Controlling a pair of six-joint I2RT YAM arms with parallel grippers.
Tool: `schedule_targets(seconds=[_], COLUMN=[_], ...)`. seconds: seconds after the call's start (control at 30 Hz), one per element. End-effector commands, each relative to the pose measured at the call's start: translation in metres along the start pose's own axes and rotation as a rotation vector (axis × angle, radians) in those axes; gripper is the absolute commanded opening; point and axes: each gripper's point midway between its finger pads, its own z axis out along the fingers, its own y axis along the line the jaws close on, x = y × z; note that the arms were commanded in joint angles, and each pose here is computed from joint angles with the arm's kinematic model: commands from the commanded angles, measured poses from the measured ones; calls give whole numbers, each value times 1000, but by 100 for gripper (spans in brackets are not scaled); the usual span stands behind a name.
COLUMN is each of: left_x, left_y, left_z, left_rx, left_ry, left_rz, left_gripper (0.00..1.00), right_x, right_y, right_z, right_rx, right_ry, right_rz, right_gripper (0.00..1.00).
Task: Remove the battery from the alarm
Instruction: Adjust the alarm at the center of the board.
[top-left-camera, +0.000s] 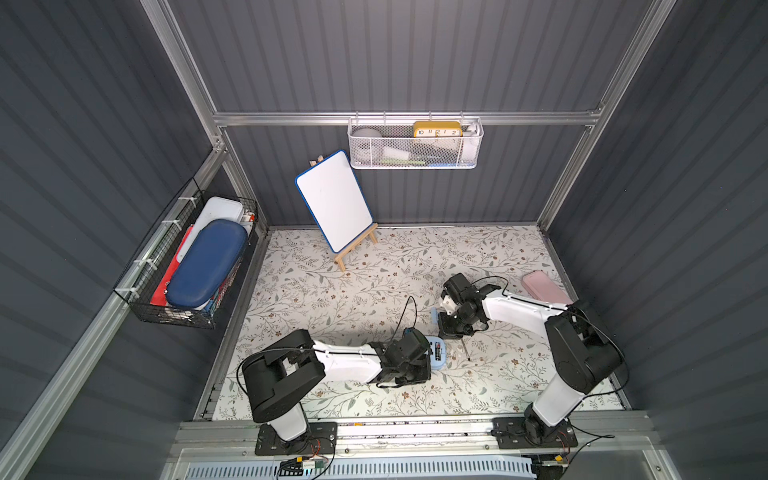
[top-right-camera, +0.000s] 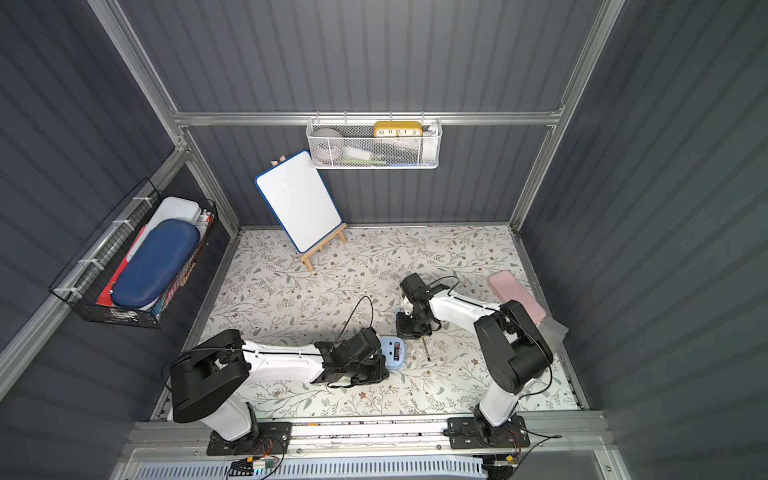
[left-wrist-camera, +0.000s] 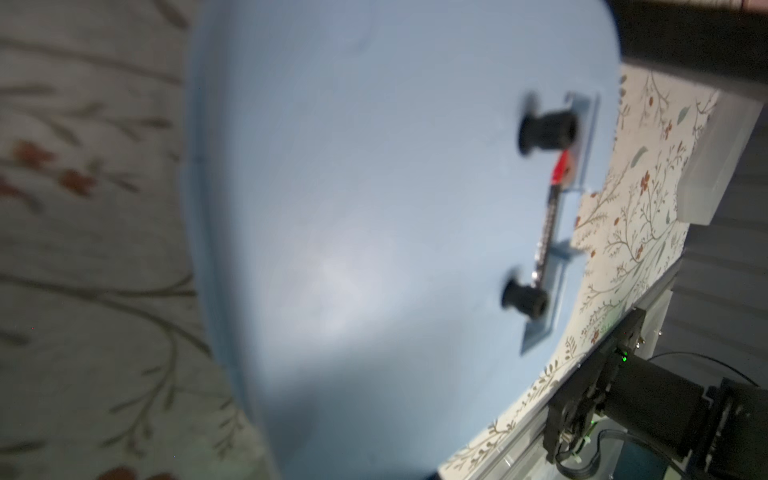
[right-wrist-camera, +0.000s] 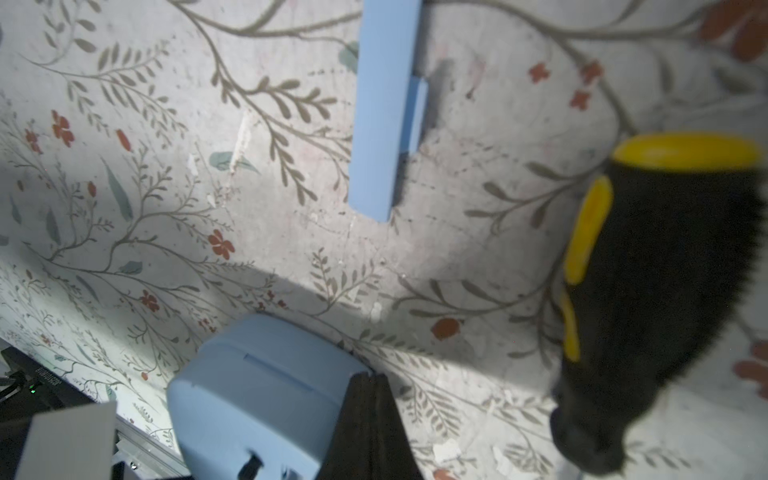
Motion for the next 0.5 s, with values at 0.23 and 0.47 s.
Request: schedule_targets(seconds=[0.23,0.47], left_x=[-39,-35], left_y=[36,53], left_z=[-35,-53], left_rx=[-104,-157], left_ry=[-142,-157], left_rz=[-49,-66], left_gripper=[0,0], right_x=[29,32], right_y=[22,24], right_z=[14,1], right_rx=[-32,24], right_ry=[75,50], right_rz=[-44,-71], right_gripper=[0,0])
